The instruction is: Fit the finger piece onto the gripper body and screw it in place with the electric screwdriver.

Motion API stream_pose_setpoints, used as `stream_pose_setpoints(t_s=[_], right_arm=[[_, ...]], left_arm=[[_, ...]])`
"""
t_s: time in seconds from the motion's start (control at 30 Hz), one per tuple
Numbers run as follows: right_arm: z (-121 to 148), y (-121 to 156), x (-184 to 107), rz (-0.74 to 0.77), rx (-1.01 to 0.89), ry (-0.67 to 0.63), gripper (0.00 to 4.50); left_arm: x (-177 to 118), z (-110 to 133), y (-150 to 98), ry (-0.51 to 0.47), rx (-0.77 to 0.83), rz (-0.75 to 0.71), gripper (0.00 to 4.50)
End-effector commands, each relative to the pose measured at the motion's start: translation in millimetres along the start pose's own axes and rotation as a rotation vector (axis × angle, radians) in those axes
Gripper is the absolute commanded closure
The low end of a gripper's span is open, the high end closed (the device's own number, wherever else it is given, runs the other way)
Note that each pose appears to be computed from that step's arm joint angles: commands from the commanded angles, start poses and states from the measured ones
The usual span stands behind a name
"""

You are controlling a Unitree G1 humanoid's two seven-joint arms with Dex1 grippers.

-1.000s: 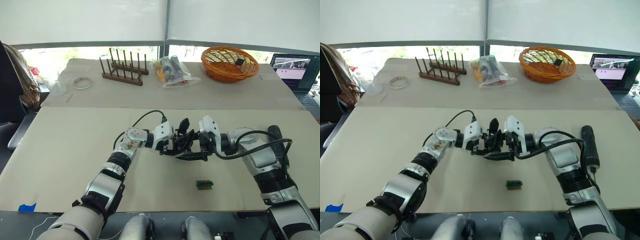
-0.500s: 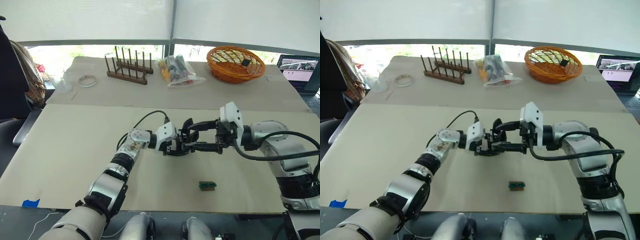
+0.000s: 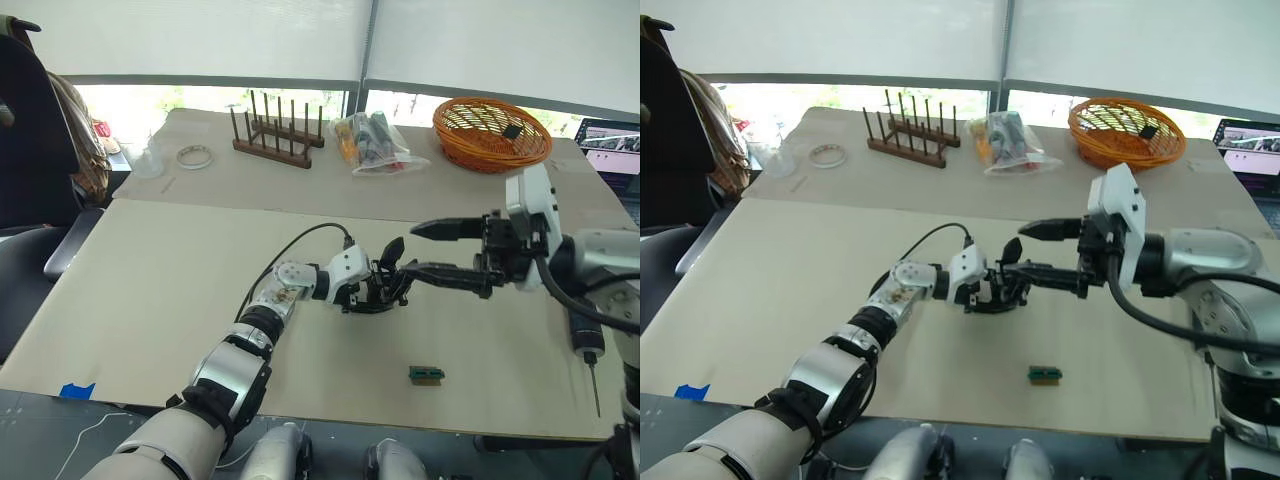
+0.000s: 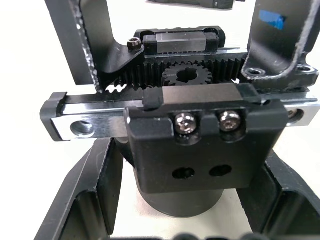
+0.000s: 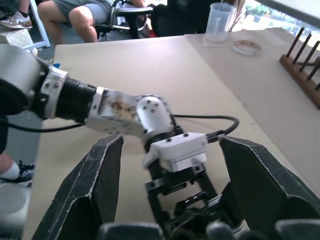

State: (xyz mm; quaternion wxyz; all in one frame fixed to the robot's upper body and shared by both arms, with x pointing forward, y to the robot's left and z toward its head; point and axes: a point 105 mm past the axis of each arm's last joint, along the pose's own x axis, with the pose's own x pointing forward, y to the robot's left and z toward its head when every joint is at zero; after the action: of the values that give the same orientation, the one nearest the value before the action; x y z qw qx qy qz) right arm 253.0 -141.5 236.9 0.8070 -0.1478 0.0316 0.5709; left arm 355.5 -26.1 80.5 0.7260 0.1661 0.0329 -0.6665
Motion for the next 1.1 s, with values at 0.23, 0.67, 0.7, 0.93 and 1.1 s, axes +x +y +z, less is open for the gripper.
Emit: stream_pose_setpoints(t_s=[0.23,0.67,0.7,0.93,1.1], right_arm=[[-14.8,-0.2,-28.9,-0.144,0.044,0.198,0.02],[-107.9,-37.7,-185.5,-0.884,0.507,0.791,0.02],[-114.5,-39.9,-192.6,-0.932,0.580,0.785,0.02],[-150.5,-71.2,-211.9,-1.074,0.710,0.818,0.02],[-168.9,-85.7,-206.3,-1.060,0.751,0.827,0.02]], left_arm=[[-36.8,-30.6,-0.8,0.121,-0.019,-0.035,0.00],[-147.0,40.1,-53.9,0.036,-0.001,-0.200,0.00],[-151.8,48.5,-59.7,0.037,0.002,-0.211,0.00],[-164.4,86.5,-85.4,0.052,0.068,-0.291,0.00],[-159.7,92.6,-85.6,0.035,0.083,-0.267,0.00]])
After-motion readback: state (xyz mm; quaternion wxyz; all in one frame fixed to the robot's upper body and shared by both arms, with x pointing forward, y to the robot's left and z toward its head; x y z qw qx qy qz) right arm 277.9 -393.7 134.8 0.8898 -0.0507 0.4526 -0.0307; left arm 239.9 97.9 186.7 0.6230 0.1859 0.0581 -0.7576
